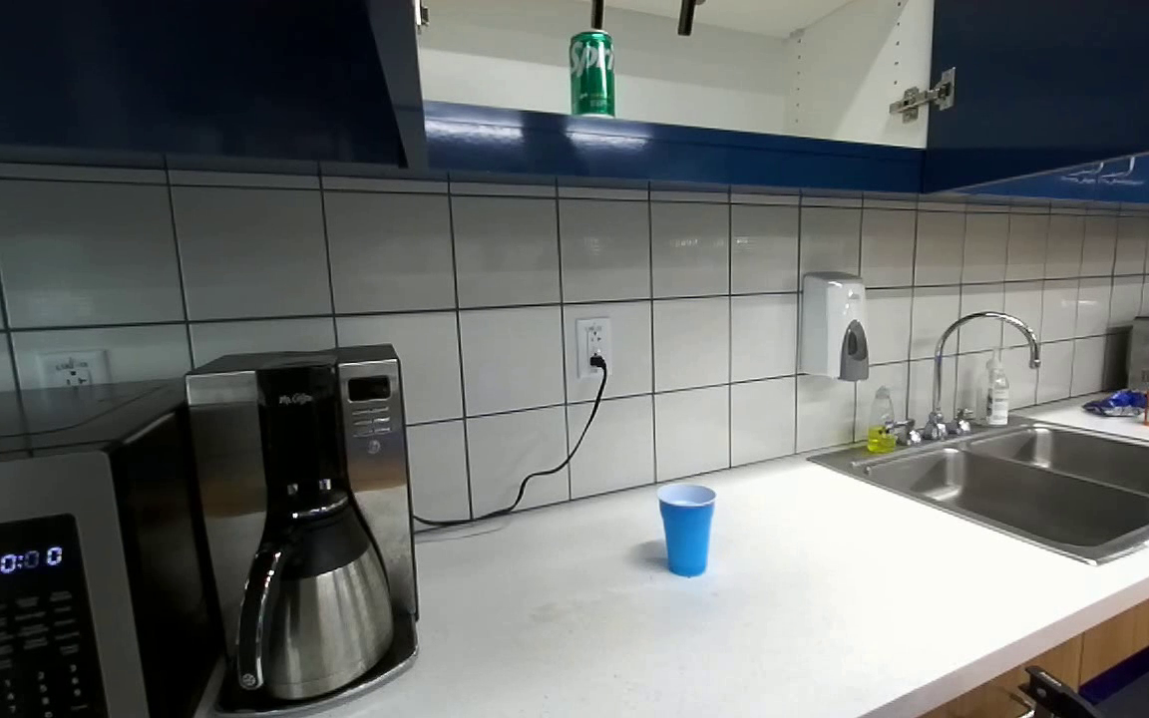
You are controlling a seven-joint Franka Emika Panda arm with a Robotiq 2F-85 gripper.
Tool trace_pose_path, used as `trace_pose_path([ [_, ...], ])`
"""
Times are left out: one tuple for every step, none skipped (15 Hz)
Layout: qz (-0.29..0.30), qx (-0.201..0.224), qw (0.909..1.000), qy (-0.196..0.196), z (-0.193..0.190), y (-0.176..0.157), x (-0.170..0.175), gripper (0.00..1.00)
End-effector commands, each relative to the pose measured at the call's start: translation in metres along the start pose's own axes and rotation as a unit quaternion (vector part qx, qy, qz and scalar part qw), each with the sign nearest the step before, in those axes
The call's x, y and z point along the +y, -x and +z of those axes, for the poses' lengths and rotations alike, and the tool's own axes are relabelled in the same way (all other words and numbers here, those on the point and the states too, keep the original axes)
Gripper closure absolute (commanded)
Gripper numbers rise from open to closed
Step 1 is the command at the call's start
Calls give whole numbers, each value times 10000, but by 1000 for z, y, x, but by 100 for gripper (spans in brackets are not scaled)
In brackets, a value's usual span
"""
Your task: Put the green can in the open upper cabinet.
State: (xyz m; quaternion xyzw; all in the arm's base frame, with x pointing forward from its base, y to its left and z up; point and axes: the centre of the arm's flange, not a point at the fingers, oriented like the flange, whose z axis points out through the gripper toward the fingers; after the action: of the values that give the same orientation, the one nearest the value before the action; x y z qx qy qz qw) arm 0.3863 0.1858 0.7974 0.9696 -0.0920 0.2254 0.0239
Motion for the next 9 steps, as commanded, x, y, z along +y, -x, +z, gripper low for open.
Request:
trace_pose_path([
  [-46, -70, 10000, -26, 22, 36, 22, 0],
  [-56, -121, 9999, -4, 28, 41, 24, 0],
  [-66, -156, 9999, 2, 34, 47, 26, 0],
  [-66, -207, 9998, 14, 40, 52, 27, 0],
  [-96, -235, 9997, 42, 46, 56, 29, 0],
  [-109, -285, 9995, 56, 55, 60, 31, 0],
  [-103, -324, 9994, 78, 63, 63, 33, 0],
  [-103, -353, 9993, 75, 70, 67, 35, 0],
  [-119, -383, 9992, 70, 78, 70, 37, 0],
])
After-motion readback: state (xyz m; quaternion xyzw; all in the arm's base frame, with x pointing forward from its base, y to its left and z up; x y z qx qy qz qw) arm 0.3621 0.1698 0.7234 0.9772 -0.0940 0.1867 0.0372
